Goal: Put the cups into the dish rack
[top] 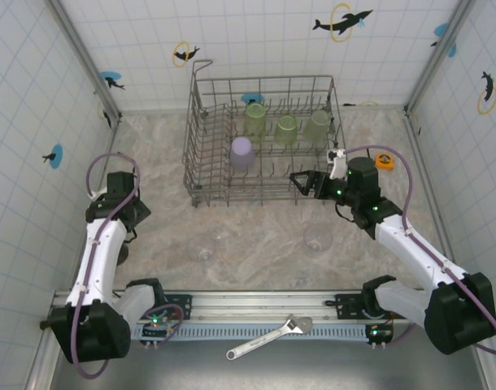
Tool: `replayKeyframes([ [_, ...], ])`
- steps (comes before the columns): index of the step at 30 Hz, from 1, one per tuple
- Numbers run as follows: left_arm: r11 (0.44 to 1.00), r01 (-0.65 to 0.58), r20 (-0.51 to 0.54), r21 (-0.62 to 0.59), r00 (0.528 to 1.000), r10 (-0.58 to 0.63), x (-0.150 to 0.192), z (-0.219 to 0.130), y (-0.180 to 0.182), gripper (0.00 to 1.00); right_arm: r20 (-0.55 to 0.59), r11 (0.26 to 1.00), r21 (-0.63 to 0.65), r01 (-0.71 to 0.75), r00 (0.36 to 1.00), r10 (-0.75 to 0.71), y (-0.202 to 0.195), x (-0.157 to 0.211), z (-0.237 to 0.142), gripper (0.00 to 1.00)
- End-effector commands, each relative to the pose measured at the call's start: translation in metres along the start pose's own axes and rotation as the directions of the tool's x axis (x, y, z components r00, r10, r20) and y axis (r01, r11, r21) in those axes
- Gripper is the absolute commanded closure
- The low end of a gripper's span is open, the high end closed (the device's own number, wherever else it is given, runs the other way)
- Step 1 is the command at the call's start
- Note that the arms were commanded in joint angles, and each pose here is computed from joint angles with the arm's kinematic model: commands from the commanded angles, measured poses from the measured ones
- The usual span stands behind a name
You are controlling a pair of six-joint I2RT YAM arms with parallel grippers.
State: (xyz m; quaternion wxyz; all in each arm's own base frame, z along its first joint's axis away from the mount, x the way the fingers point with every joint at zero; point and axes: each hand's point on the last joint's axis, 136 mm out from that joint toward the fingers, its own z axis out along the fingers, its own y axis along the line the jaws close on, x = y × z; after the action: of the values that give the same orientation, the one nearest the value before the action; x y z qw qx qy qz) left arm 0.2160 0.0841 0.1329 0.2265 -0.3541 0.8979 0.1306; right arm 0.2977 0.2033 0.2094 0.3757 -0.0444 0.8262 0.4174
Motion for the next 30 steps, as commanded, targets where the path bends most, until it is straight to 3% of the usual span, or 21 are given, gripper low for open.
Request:
replayKeyframes([
  [1,1.000,-0.020,-0.021,-0.012,1.000,0.020,0.000,0.009,0.005,0.03,0.036,0.999,-0.025,0.029,0.999,-0.028,0.014,-0.015,-0.002,0.01],
  [12,0.999,0.045,-0.096,0.013,0.994,-0.043,0.003,0.033,0.011,0.06,0.025,1.000,-0.007,0.029,0.999,-0.029,0.014,-0.016,-0.003,0.01],
  [23,0.999,0.040,-0.103,-0.011,0.994,-0.041,0.001,0.042,0.015,0.26,0.028,1.000,-0.010,0.029,0.999,-0.029,0.015,-0.018,-0.002,0.01],
  [30,0.999,0.042,-0.142,-0.006,0.989,-0.042,0.008,0.048,0.012,0.32,0.032,1.000,-0.007,0.029,0.999,-0.029,0.015,-0.020,-0.002,0.01],
])
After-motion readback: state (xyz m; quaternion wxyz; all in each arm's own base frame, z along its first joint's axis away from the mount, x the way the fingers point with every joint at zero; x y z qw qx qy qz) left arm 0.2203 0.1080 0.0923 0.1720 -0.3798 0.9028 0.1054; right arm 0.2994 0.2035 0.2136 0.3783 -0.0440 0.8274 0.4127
